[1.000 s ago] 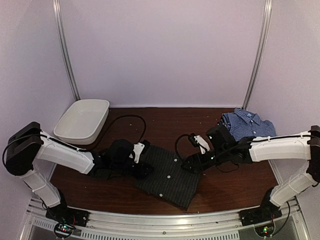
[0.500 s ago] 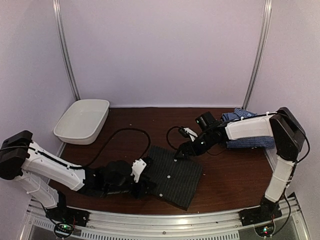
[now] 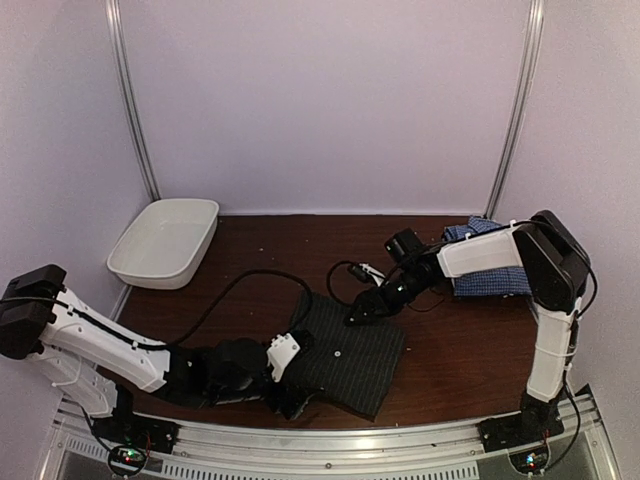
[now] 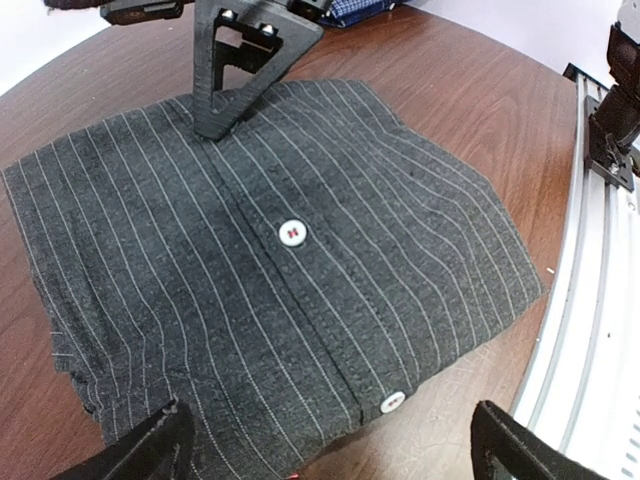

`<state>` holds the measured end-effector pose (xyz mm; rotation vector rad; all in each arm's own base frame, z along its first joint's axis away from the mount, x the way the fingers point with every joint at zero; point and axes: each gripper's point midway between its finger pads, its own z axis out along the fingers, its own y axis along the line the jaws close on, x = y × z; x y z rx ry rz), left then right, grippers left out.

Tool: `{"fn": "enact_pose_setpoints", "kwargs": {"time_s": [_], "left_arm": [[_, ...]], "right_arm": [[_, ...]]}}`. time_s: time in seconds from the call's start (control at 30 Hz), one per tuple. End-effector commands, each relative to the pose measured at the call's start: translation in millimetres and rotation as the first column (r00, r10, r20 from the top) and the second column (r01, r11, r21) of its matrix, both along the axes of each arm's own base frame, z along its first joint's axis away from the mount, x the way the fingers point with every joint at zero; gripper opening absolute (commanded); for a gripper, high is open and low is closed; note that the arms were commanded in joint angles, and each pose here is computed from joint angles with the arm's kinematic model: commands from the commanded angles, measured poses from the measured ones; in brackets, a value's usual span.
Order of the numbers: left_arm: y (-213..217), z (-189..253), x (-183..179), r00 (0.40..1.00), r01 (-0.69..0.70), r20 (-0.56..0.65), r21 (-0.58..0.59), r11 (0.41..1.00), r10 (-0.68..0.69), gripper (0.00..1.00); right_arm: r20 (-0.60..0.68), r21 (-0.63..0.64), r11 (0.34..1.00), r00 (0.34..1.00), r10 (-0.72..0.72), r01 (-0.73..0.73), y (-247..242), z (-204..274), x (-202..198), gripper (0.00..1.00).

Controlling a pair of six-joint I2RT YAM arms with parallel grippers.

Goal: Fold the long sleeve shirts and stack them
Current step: Pick up the square-folded shirt from the corner of the board.

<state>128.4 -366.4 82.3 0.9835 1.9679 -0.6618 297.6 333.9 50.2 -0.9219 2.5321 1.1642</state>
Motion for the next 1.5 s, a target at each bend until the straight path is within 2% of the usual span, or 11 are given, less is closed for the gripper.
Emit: {"fn": "enact_pose_setpoints", "kwargs": {"time_s": [0.0, 0.23, 0.7, 0.8, 0.9, 0.97, 1.0, 1.13, 1.27, 1.33, 1.47], "left_arm": [[1.8, -10.8, -1.1, 0.999, 0.007, 0.037, 0.049, 0.999, -0.008, 0.98], [15.3, -35.2, -3.8, 0.999, 0.018, 0.045, 0.143, 0.990, -0.025, 0.98], [21.9, -58.5, 4.3, 0.998, -0.024, 0.069, 0.242, 0.970, 0.007, 0.96], [23.3, -55.5, 7.6, 0.997, -0.043, 0.080, 0.246, 0.968, 0.024, 0.96], [25.8, -47.4, 11.5, 0.994, -0.073, 0.096, 0.234, 0.970, 0.051, 0.97], [30.1, -36.7, 16.1, 0.990, -0.110, 0.112, 0.210, 0.971, 0.087, 0.97], [31.9, -29.6, 18.6, 0.987, -0.128, 0.122, 0.193, 0.973, 0.106, 0.98], [38.5, 4.0, 26.6, 0.973, -0.190, 0.150, 0.107, 0.976, 0.174, 0.98], [42.8, 36.9, 34.5, 0.962, -0.230, 0.156, 0.030, 0.973, 0.222, 0.98], [48.9, 50.1, 43.1, 0.950, -0.273, 0.161, 0.009, 0.962, 0.268, 0.98], [64.0, 73.7, 64.5, 0.920, -0.360, 0.162, -0.015, 0.933, 0.357, 0.98]], "right_arm": [[-0.103, -0.010, 0.999, 0.994, 0.037, -0.038, -5.3, -20.2, -21.6, 0.97], [-0.161, 0.008, 0.996, 0.983, 0.087, -0.087, -5.8, -32.1, -43.7, 0.90], [-0.269, 0.130, 0.976, 0.941, 0.204, -0.174, 19.4, -46.6, -87.0, 0.63], [-0.271, 0.171, 0.970, 0.939, 0.213, -0.171, 22.6, -39.9, -88.2, 0.52], [-0.253, 0.166, 0.976, 0.951, 0.180, -0.141, 18.0, -33.6, -79.0, 0.26], [-0.229, 0.167, 0.981, 0.964, 0.137, -0.099, 11.2, -22.4, -68.1, 0.06], [-0.217, 0.166, 0.984, 0.970, 0.107, -0.072, 7.0, -15.9, -62.2, 0.00], [-0.142, 0.140, 0.990, 0.990, -0.009, 0.029, -18.2, 17.2, -42.2, 0.00], [-0.017, 0.032, 0.983, 0.983, -0.181, 0.182, -62.0, 55.2, -16.2, 0.00], [0.095, -0.099, 0.944, 0.947, -0.306, 0.315, -96.7, 69.2, 3.2, 0.00], [0.356, -0.328, 0.755, 0.815, -0.457, 0.567, -168.4, 101.8, 33.0, 0.00]]}}
